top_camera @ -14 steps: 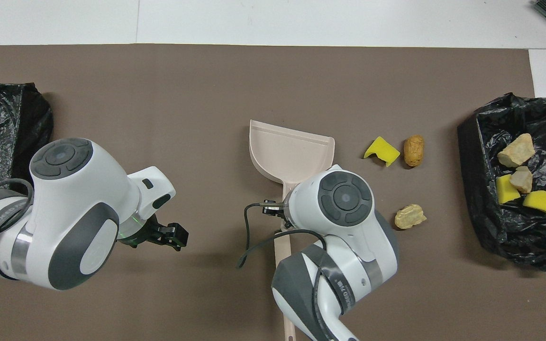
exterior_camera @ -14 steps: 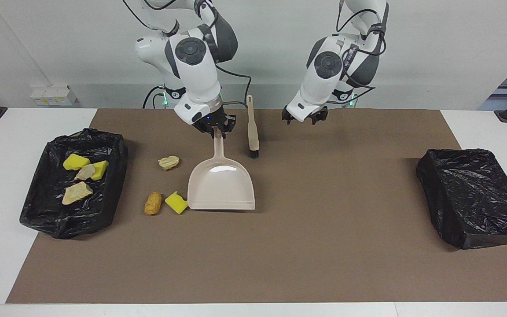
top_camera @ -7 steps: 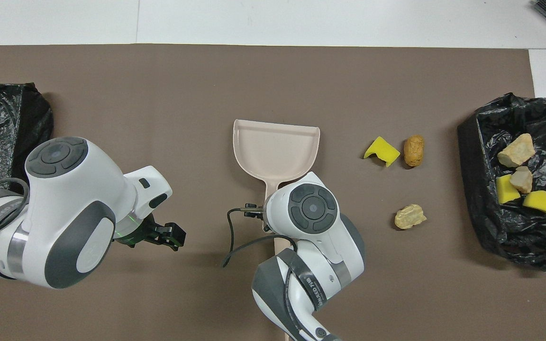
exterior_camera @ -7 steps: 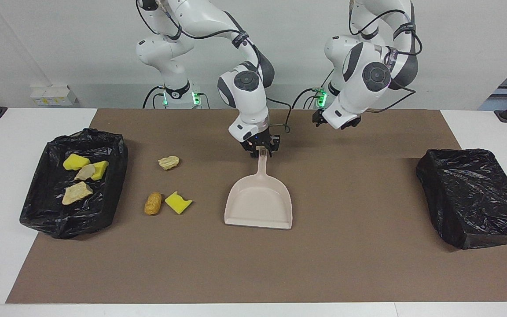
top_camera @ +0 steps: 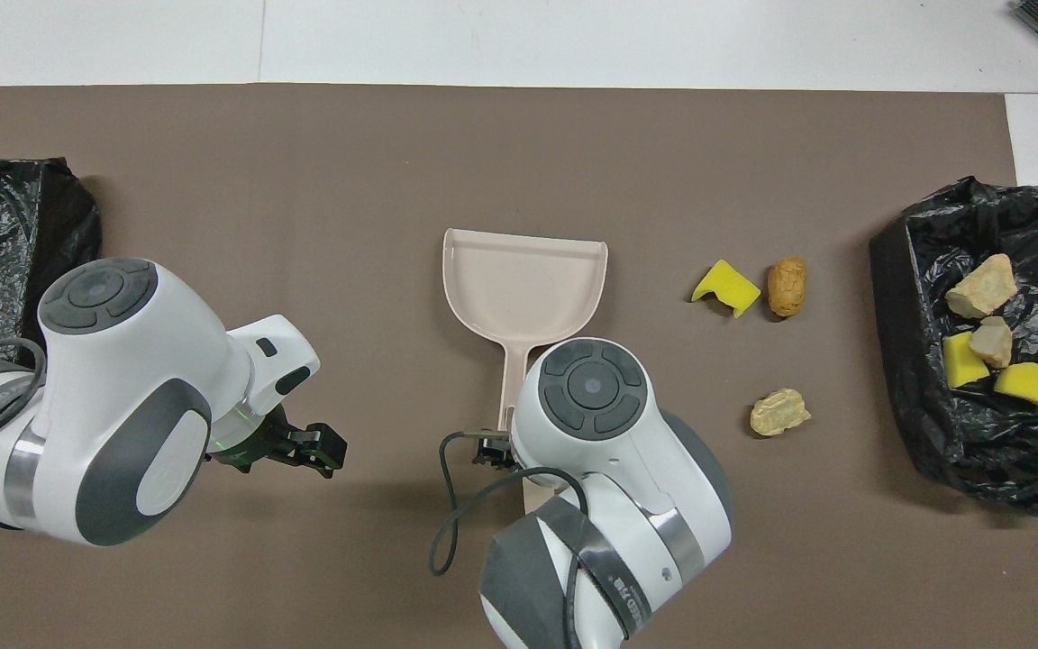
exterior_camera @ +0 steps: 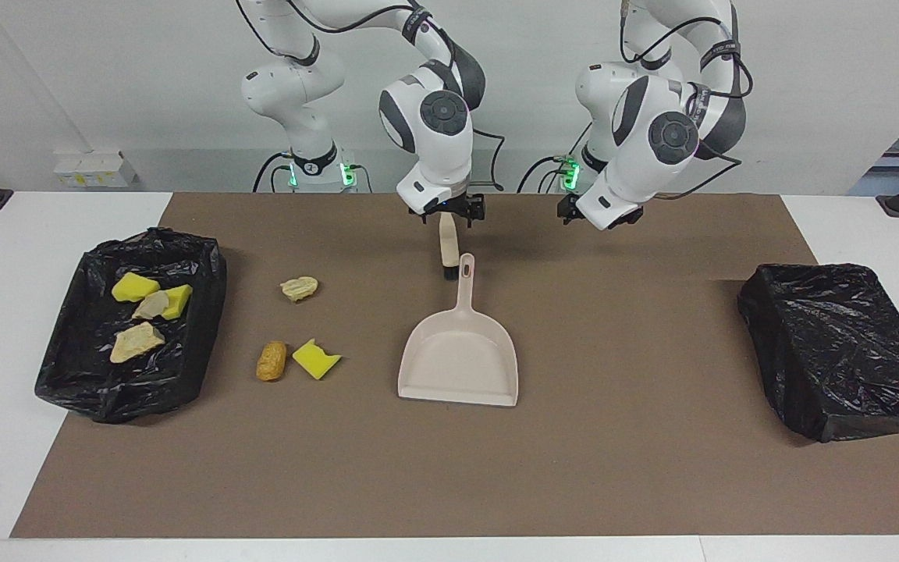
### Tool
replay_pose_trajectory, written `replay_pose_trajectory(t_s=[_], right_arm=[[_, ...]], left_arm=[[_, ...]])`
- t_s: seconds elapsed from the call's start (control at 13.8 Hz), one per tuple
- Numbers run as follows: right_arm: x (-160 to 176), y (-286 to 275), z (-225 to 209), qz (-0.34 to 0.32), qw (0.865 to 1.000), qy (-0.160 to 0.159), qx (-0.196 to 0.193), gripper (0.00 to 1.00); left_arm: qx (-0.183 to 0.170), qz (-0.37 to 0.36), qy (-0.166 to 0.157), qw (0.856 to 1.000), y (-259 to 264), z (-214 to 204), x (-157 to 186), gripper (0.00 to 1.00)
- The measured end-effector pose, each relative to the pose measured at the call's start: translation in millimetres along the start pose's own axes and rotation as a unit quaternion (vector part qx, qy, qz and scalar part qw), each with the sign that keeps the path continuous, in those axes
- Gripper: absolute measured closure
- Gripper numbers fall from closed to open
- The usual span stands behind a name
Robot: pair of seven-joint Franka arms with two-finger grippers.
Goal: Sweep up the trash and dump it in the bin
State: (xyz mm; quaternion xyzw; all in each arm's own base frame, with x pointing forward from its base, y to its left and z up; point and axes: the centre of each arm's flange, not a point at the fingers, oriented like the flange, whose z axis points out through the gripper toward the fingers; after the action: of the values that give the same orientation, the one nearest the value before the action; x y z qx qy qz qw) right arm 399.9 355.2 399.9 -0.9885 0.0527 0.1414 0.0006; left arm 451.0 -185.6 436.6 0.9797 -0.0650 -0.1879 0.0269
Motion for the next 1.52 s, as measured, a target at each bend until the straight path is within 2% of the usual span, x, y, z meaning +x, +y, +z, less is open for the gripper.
replay_pose_trajectory(t_s=[0.36, 0.65, 0.72, 0.94, 1.08, 1.37, 1.52], right_arm=[[-84.5, 7.2, 57.5, -0.012, 1.0, 0.0, 0.011, 0.0], [-101.7, 22.1, 98.3, -0.009, 1.0, 0.002, 0.0, 0.04], [-104.4, 23.9, 106.3, -0.01, 1.0, 0.003, -0.002, 0.11], [-105.4, 23.6, 107.9, -0.011, 1.0, 0.004, -0.001, 0.49], [-104.8, 20.1, 101.8, -0.012, 1.0, 0.007, 0.004, 0.71], [-106.7, 12.1, 69.7, -0.016, 1.0, -0.009, 0.0, 0.73], [-106.6, 15.5, 39.5, -0.02, 1.0, -0.02, -0.002, 0.73]], left_arm=[[0.002, -0.001, -0.006, 1.0, -1.2, 6.7, -2.5, 0.0], [0.004, -0.001, -0.008, 1.0, -1.6, 9.5, -5.7, 0.0], [0.004, -0.001, -0.008, 1.0, -1.6, 9.6, -5.9, 0.0], [0.005, -0.001, -0.01, 1.0, -1.6, 11.2, -6.1, 0.0], [0.005, 0.0, -0.011, 1.0, -1.1, 12.7, -6.5, 0.0], [0.007, 0.005, -0.004, 1.0, 4.7, 12.4, -6.2, 0.0], [0.009, 0.023, 0.024, 0.999, 23.7, 9.3, -5.0, 0.0]])
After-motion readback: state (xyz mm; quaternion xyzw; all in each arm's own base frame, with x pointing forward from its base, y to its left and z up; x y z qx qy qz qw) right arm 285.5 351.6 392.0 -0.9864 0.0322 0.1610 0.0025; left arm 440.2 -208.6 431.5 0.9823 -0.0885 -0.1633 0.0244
